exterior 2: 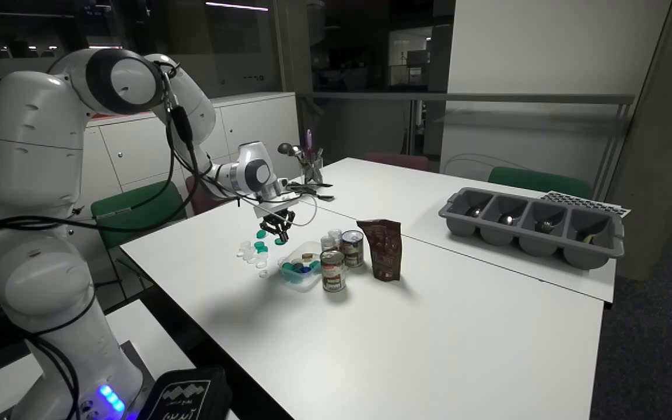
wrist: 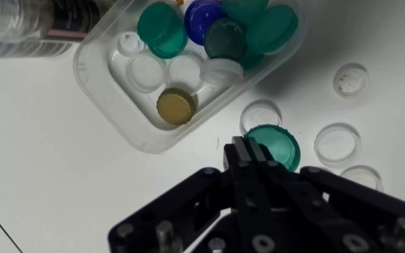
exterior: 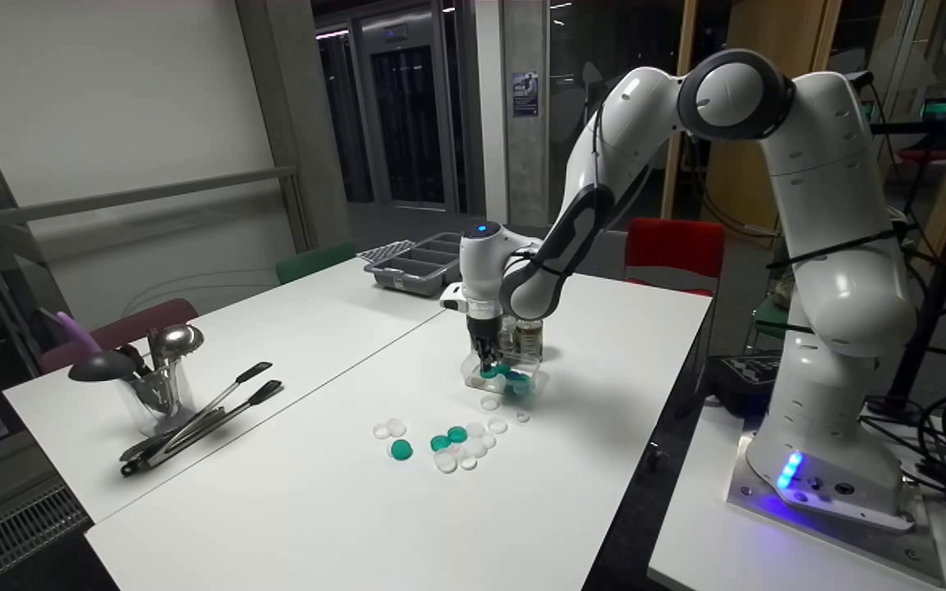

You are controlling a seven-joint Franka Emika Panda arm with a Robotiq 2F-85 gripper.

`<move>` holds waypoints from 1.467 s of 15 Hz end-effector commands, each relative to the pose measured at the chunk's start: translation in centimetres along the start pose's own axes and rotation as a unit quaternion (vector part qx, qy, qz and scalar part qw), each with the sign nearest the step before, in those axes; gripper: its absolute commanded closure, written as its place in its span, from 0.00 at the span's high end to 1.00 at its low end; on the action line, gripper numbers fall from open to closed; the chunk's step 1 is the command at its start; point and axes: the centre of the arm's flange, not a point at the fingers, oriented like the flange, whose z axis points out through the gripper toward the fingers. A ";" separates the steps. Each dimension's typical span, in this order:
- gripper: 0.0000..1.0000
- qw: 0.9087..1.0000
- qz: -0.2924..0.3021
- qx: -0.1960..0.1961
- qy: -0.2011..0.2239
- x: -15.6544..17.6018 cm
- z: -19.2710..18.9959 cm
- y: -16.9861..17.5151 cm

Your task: Place some white and green objects from the table in the clear container.

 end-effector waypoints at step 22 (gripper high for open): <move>1.00 0.997 0.055 -0.046 0.026 -4.5 -0.8 -0.9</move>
